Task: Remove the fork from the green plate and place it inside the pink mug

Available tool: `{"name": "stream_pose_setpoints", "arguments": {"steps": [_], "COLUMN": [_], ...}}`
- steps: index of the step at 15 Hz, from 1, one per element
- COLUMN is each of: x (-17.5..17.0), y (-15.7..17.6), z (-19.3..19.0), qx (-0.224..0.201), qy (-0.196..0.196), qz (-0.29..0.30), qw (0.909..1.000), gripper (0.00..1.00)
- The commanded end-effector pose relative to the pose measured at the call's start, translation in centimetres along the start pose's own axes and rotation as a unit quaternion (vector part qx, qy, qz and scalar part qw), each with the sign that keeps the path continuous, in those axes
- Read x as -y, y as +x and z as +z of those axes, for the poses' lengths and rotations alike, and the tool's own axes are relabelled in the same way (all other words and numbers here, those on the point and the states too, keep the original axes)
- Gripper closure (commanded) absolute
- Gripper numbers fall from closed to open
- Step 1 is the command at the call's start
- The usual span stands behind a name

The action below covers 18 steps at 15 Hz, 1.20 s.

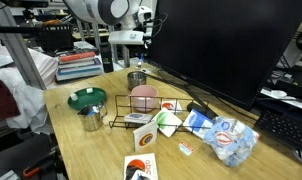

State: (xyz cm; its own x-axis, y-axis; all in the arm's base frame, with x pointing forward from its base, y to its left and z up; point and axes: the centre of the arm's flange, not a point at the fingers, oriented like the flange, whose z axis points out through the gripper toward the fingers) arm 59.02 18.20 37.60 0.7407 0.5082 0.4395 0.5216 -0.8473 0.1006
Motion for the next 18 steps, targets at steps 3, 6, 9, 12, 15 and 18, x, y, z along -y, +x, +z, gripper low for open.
{"name": "stream_pose_setpoints", "arguments": {"steps": [3,6,9,12,15,18], "x": [-3.3,-3.4,-2.3,-1.6,-1.0,-0.7], "y": [-0.8,-1.6,-2.0,-2.4,-3.0,-3.4], "z": [1.5,3.7,5.6,6.4,6.5,6.9], "qx": [0.005,0.015,0.020,0.026,0.029,0.032], "qy": [-0.082,-0.074,-0.056,-0.054,-0.052,-0.047], "qz": [0.025,0.055,0.079,0.086,0.090,0.094], "qw": [0.9963,0.9956,0.9951,0.9945,0.9942,0.9940], "gripper": [0.94,0.94,0.94,0.94,0.94,0.94]}}
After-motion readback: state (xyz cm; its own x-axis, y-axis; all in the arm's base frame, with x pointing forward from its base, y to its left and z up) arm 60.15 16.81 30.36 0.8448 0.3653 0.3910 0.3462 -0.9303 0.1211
